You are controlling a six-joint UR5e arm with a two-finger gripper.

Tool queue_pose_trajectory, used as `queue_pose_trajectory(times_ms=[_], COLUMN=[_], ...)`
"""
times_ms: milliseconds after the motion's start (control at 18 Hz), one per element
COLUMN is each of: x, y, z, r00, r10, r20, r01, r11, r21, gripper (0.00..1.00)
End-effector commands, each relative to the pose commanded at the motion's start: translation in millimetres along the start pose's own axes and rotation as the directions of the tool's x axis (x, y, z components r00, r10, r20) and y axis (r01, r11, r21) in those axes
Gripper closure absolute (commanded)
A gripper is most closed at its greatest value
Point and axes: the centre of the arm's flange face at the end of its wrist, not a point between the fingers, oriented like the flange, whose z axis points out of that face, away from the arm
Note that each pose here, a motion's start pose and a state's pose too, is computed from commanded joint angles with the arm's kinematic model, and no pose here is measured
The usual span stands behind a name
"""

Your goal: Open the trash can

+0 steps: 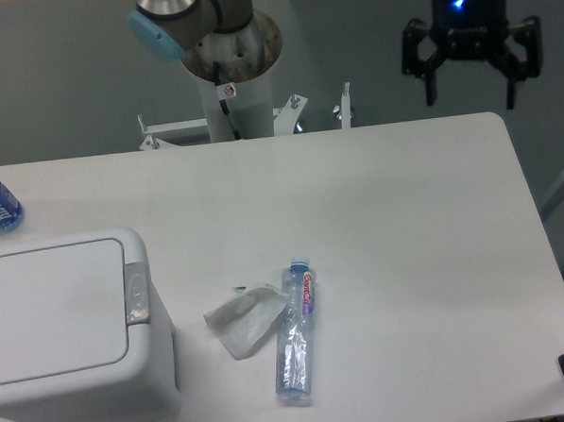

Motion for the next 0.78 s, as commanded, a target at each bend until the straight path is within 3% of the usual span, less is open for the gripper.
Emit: queue_pose_trajectory(times_ms=[167, 389, 556, 778], x=[30.7, 81.6, 122.0, 166.8], y=[-27.6, -67.9, -106.0, -140.1], z=[9.9, 18.0, 31.4, 43.0], r00=[0.993, 0.967, 0.932, 0.897], r10=[-0.112, -0.236, -0.332, -0.377], r20=[-0.031, -0.092, -0.147, -0.230], r01=[0.112, 0.238, 0.335, 0.388], r11=[0.994, 0.971, 0.942, 0.922], r21=[0.012, 0.016, 0.001, 0.002], gripper=[0.00, 0.00, 0.00, 0.00])
